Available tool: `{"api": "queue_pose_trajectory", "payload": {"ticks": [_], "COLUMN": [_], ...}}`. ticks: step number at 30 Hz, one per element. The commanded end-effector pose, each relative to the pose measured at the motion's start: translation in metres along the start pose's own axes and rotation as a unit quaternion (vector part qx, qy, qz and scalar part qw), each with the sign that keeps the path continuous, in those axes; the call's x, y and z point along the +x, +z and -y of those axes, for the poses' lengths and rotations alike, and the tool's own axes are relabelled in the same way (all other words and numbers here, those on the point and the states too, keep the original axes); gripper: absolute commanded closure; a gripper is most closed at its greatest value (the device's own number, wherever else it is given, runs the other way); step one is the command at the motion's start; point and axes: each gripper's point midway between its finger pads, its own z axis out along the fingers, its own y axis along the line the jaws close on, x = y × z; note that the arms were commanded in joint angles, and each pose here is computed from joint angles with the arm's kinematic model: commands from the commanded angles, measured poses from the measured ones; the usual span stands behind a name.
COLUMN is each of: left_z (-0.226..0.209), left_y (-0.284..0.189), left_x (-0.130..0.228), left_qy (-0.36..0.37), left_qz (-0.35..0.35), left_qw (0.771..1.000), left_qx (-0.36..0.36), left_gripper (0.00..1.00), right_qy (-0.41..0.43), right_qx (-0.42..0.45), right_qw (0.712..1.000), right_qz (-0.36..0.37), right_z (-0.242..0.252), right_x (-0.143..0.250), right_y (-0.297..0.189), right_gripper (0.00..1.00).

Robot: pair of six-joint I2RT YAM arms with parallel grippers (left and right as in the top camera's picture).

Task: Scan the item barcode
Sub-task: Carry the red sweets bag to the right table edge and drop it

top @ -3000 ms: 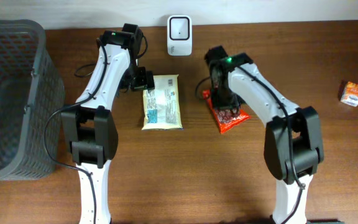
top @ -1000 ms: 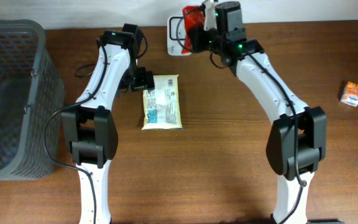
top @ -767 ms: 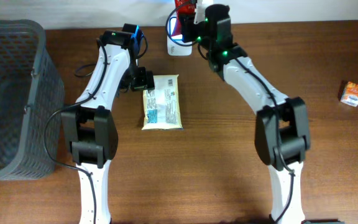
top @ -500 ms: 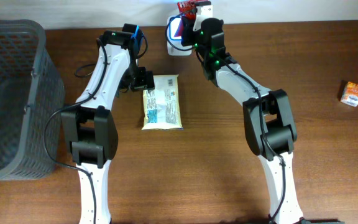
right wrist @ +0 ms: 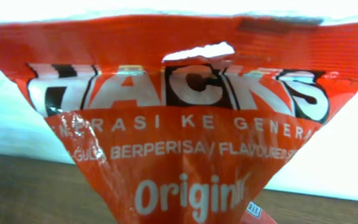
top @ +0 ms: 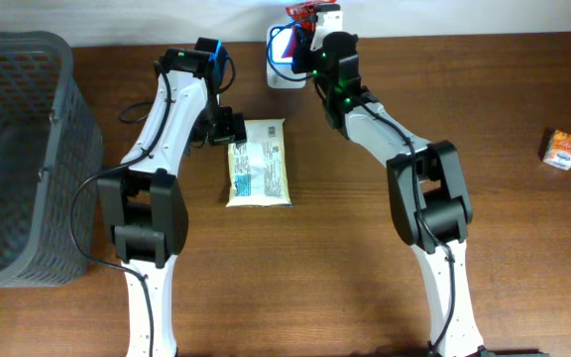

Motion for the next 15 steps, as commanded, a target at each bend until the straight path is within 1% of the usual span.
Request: {"api": "queue_pose_trajectory", "payload": {"ticks": [1,3,4,7,8,12,14,15], "left_z": [0.0,0.0,0.0,0.0,0.0,0.0,0.0,0.0], "left_y": [0.0,0.0,0.0,0.0,0.0,0.0,0.0,0.0], "left_x": [0.001,0.001,0.002,0.001,0.001,0.001,0.001,0.001], "left_qy": [-0.007,-0.007,-0.006,-0.007,-0.007,-0.006,-0.007,-0.007], "left_qz": [-0.003,-0.003,-0.003,-0.003,-0.003,-0.003,-0.003,-0.003], "left_qw": [1.0,1.0,1.0,1.0,1.0,1.0,1.0,1.0], "left_qx": [0.001,0.001,0.001,0.001,0.001,0.001,0.001,0.001], "left_gripper": [0.01,0.01,0.01,0.01,0.01,0.01,0.01,0.01], "right_qy": [0.041,0.049,0.057,0.074,0.092,0.144,0.171,0.186], "right_qx": [0.039,0.072,0.104,0.162,0.204,0.305,0.362,0.397], "right_qw": [0.997,0.996,0.993,0.984,0.973,0.932,0.901,0.88], "right_qz": [0.053,0.034,0.014,-0.02,-0.051,-0.134,-0.167,-0.182], "right_z": [0.041,0.073,0.103,0.16,0.202,0.293,0.336,0.36], "right_x": [-0.095,-0.112,-0.12,-0.125,-0.117,-0.078,-0.059,-0.051], "right_y": [-0.033,-0.051,-0.068,-0.1,-0.124,-0.186,-0.227,-0.255], "right_gripper": [0.94,0.95,0.95,0.94,0.94,0.96,0.96,0.95]}}
